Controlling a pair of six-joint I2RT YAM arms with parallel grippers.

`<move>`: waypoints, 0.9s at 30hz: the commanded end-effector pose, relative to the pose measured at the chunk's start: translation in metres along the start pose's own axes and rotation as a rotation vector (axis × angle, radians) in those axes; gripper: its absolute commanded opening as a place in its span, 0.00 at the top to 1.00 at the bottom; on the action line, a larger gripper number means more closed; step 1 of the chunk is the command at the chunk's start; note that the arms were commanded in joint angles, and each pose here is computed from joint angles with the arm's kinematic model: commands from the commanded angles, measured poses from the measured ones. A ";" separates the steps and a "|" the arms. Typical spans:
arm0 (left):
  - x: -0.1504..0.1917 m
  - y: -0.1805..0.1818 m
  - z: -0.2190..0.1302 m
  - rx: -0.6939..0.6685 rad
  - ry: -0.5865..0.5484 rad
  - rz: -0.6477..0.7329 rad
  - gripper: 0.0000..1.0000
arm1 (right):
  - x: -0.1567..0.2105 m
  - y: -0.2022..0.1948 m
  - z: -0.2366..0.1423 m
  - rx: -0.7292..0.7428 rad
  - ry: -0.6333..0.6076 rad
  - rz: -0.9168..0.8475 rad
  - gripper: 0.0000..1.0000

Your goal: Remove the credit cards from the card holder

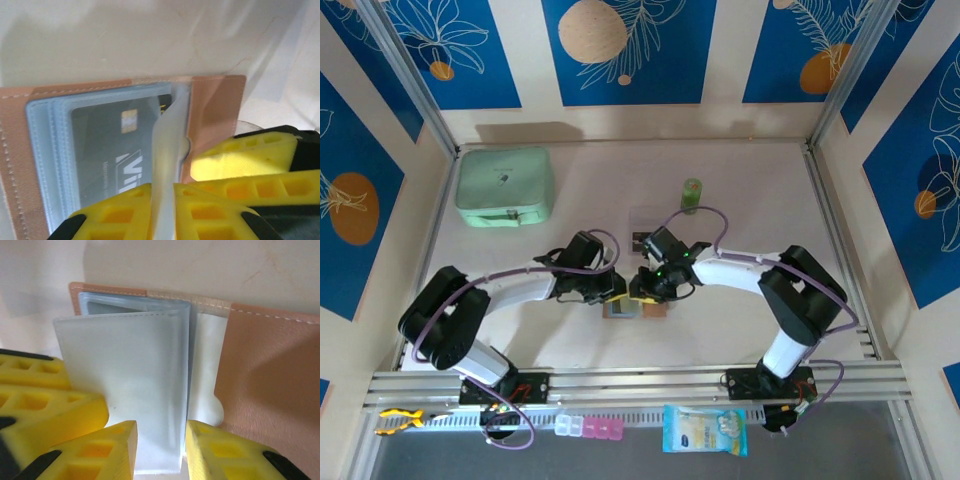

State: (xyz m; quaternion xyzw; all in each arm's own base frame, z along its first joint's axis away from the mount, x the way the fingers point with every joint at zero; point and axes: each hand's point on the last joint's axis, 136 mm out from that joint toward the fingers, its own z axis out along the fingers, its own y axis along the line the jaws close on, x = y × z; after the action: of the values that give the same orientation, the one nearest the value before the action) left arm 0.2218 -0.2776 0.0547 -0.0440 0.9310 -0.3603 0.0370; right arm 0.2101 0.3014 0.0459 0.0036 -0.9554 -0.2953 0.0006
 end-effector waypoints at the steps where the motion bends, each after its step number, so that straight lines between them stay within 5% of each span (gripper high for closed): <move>1: -0.001 -0.018 -0.003 0.032 0.011 0.018 0.83 | 0.003 -0.006 -0.015 0.015 -0.018 0.014 0.68; 14: -0.002 -0.046 0.006 0.052 0.031 0.059 0.65 | -0.005 -0.025 -0.060 0.025 -0.135 0.039 0.68; 27: -0.003 -0.070 0.034 0.063 0.081 0.097 0.61 | 0.001 -0.039 -0.077 0.011 -0.168 0.077 0.67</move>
State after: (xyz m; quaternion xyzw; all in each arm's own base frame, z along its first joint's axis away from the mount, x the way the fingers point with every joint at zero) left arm 0.2356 -0.3450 0.0746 0.0105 0.9225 -0.3847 0.0303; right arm 0.2152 0.2305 0.0870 -0.0558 -0.9525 -0.2904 -0.0730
